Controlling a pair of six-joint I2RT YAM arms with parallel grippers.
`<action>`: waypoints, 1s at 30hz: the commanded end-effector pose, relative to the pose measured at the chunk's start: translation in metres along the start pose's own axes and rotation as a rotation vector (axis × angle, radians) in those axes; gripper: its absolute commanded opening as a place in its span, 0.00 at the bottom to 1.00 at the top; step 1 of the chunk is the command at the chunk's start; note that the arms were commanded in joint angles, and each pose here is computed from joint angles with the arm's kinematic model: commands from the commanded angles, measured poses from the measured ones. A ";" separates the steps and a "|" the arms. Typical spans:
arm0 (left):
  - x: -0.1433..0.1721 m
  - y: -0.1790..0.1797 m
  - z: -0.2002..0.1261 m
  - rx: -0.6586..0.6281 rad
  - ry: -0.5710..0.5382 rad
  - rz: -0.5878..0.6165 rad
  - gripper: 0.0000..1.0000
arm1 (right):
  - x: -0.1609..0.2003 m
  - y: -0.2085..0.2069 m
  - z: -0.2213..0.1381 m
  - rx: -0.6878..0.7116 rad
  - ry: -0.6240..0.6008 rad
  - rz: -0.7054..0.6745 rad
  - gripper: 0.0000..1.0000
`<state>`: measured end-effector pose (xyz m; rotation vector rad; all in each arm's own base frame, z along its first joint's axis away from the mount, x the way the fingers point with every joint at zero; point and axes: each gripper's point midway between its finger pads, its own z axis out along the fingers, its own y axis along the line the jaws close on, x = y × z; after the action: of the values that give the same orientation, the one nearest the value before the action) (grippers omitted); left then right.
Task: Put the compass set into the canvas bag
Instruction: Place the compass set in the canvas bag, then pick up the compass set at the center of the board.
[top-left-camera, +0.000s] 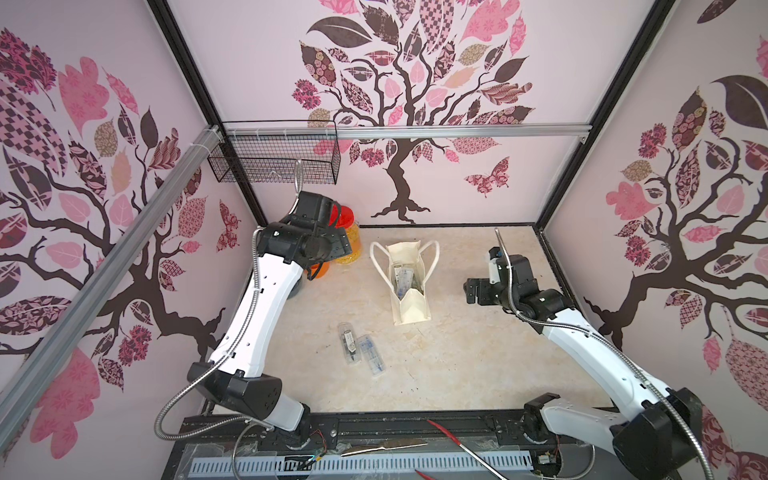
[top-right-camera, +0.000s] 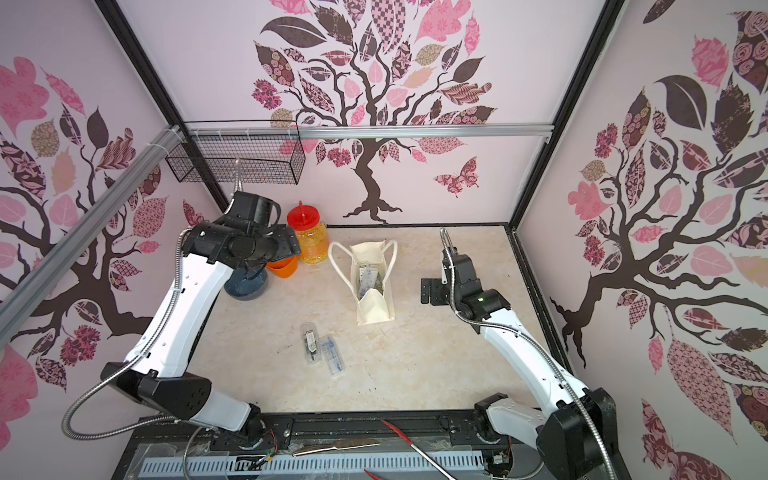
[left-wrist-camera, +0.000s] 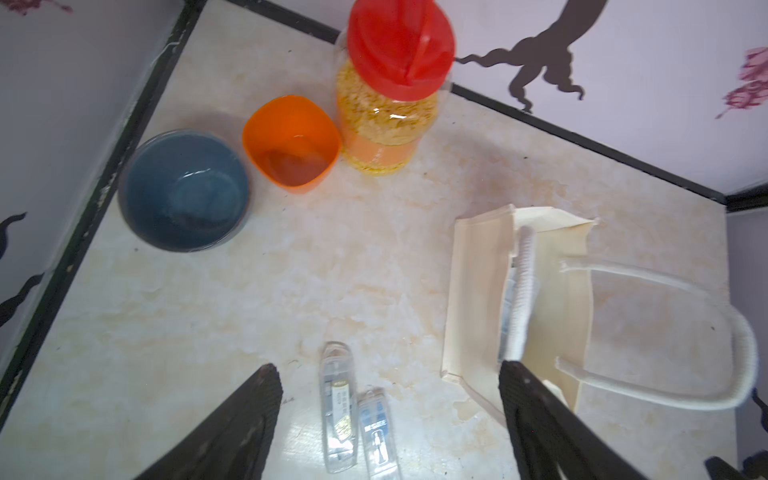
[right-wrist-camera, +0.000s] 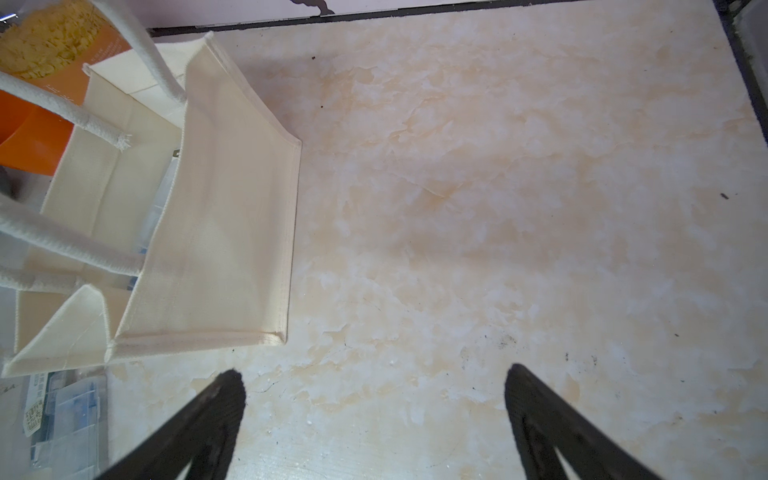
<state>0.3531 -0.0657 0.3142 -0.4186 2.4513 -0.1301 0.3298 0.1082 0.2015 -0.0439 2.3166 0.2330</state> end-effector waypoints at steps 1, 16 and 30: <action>0.033 0.024 0.021 -0.048 0.103 -0.007 0.86 | -0.017 0.002 -0.016 -0.010 -0.050 0.002 1.00; 0.154 0.053 0.097 -0.086 0.415 -0.091 0.85 | -0.012 0.002 -0.009 -0.010 -0.028 0.003 1.00; 0.212 0.045 0.133 -0.119 0.566 -0.042 0.84 | 0.009 0.010 0.009 -0.059 0.046 0.038 1.00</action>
<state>0.2685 -0.0895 0.0879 -0.5237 2.9978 -0.1297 0.3270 0.1125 0.1953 -0.0379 2.3414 0.2693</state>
